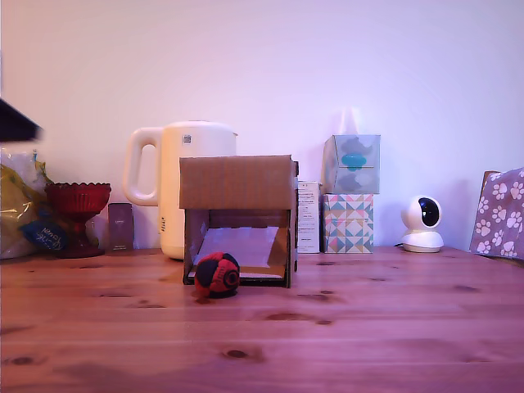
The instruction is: Drop the footbag into the cardboard dice tower
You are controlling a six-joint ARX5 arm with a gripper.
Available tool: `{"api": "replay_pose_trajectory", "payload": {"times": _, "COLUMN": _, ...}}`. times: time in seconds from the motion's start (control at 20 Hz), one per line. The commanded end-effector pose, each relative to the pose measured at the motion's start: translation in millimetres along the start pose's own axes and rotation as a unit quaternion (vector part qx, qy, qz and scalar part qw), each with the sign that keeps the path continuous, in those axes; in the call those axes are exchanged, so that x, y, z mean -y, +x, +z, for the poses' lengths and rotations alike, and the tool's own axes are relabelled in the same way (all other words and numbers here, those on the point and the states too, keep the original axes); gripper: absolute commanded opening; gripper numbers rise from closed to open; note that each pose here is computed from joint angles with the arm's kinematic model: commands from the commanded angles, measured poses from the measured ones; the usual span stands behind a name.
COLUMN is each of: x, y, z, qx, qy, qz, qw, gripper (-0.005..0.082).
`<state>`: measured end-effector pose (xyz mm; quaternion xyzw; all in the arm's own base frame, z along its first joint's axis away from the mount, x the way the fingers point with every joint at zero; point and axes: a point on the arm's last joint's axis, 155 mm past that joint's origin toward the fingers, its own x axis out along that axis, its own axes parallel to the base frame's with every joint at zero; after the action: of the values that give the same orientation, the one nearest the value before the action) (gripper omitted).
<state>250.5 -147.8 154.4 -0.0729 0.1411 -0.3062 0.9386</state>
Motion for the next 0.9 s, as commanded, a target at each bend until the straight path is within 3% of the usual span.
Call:
{"api": "replay_pose_trajectory", "payload": {"times": 0.0, "x": 5, "y": 9, "z": -4, "qx": -0.003, "qy": 0.006, "qz": -0.012, "qw": 0.9999, "gripper": -0.0022}}
{"api": "replay_pose_trajectory", "payload": {"times": 0.35, "x": 22, "y": 45, "z": -8, "qx": 0.006, "qy": 0.022, "qz": -0.055, "qw": 0.9983, "gripper": -0.0022}}
{"api": "replay_pose_trajectory", "payload": {"times": 0.6, "x": 18, "y": 65, "z": -11, "qx": 0.008, "qy": 0.022, "qz": -0.056, "qw": 0.9982, "gripper": -0.0017}}
{"api": "replay_pose_trajectory", "payload": {"times": 0.85, "x": 10, "y": 98, "z": -18, "qx": -0.026, "qy": 0.014, "qz": -0.050, "qw": 0.9983, "gripper": -0.0008}}
